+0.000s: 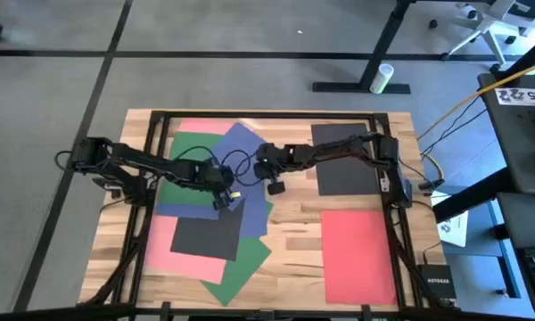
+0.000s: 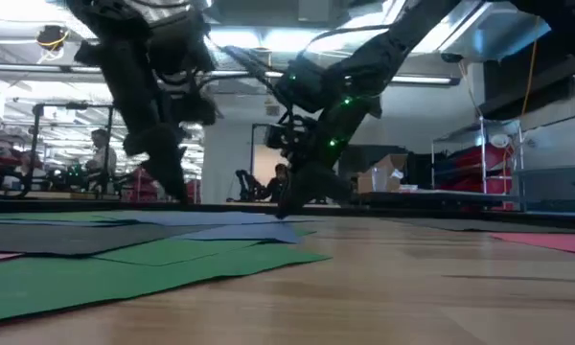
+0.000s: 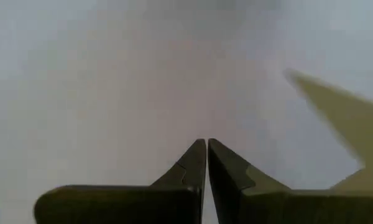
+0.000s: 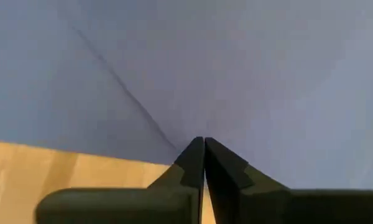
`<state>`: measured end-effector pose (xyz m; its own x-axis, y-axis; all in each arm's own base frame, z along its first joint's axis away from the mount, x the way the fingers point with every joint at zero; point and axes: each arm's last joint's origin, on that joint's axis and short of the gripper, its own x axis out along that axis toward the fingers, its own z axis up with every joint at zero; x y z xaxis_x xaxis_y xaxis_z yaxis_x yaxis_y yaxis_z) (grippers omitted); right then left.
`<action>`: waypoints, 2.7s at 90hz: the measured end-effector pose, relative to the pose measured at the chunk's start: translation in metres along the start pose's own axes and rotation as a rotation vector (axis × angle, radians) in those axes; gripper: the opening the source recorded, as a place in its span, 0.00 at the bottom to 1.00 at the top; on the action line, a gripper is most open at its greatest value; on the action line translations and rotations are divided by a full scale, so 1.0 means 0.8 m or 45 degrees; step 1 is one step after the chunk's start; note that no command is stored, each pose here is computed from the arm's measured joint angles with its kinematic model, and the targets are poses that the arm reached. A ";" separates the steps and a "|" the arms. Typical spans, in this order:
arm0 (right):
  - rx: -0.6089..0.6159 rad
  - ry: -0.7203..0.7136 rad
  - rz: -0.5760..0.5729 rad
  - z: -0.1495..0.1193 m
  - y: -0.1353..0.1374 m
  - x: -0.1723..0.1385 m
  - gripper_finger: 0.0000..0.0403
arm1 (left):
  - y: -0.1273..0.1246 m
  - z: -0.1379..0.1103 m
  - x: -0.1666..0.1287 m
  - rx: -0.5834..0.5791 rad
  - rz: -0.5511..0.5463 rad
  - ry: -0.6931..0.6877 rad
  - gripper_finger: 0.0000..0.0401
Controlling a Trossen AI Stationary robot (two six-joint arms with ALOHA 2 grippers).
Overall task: Organize paper
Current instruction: Move the blue paper to the top center of the table
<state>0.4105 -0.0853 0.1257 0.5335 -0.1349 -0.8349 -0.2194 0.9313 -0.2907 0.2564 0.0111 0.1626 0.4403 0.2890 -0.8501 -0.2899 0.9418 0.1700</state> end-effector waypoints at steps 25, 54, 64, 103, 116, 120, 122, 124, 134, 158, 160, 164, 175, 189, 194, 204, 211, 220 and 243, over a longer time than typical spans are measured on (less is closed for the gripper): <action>-0.001 0.019 0.011 -0.002 0.001 0.000 0.00 | -0.033 0.003 -0.038 0.064 -0.134 -0.080 0.00; -0.001 0.029 -0.010 0.000 -0.001 -0.010 0.00 | -0.058 -0.037 -0.058 0.056 -0.278 -0.238 0.00; 0.001 0.036 -0.007 0.000 -0.002 -0.014 0.00 | -0.055 -0.046 -0.060 0.001 -0.331 -0.356 0.00; 0.084 0.080 -0.022 -0.015 -0.022 -0.014 0.00 | -0.045 -0.116 -0.030 -0.220 -0.400 -0.144 0.00; 0.142 0.113 -0.024 -0.024 -0.032 -0.014 0.00 | -0.049 -0.125 -0.028 -0.254 -0.438 -0.160 0.00; 0.151 0.115 -0.029 -0.026 -0.034 -0.015 0.00 | -0.050 -0.128 -0.027 -0.264 -0.447 -0.168 0.00; 0.154 0.117 -0.029 -0.027 -0.035 -0.015 0.00 | -0.050 -0.129 -0.026 -0.269 -0.451 -0.172 0.00; 0.159 0.119 -0.032 -0.028 -0.037 -0.015 0.00 | -0.050 -0.129 -0.026 -0.278 -0.456 -0.177 0.00; 0.194 0.144 -0.025 -0.033 -0.040 -0.015 0.00 | -0.049 -0.135 -0.023 -0.299 -0.446 -0.161 0.00; 0.254 0.202 -0.017 -0.053 -0.036 -0.011 0.00 | -0.048 -0.136 -0.023 -0.292 -0.437 -0.149 0.00; 0.261 0.208 -0.014 -0.055 -0.034 -0.011 0.00 | -0.048 -0.136 -0.022 -0.292 -0.437 -0.148 0.00; 0.274 0.211 -0.008 -0.057 -0.032 -0.010 0.00 | -0.048 -0.136 -0.023 -0.294 -0.437 -0.149 0.00; 0.336 0.226 0.046 -0.064 -0.026 -0.008 0.00 | -0.048 -0.137 -0.022 -0.290 -0.432 -0.143 0.00; 0.369 0.226 0.117 -0.063 -0.014 -0.008 0.00 | -0.047 -0.138 -0.022 -0.290 -0.425 -0.133 0.00; 0.344 0.230 0.098 -0.060 -0.010 -0.011 0.00 | -0.047 -0.138 -0.022 -0.290 -0.425 -0.134 0.00; 0.302 0.182 0.046 -0.050 -0.009 -0.023 0.00 | -0.047 -0.138 -0.022 -0.290 -0.424 -0.133 0.00; 0.296 0.118 0.041 -0.044 -0.011 -0.029 0.00 | -0.047 -0.138 -0.022 -0.290 -0.425 -0.133 0.00; 0.309 0.025 0.001 -0.039 -0.024 -0.032 0.00 | -0.047 -0.138 -0.022 -0.286 -0.425 -0.135 0.00; 0.333 0.004 -0.114 -0.044 -0.036 -0.016 0.00 | -0.048 -0.137 -0.022 -0.282 -0.427 -0.147 0.00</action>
<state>0.3815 -0.1226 0.1282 0.5386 -0.2210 -0.8130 0.0471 0.9714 -0.2328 0.1667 -0.0486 0.1170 0.6304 0.0014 -0.7763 -0.2843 0.9309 -0.2292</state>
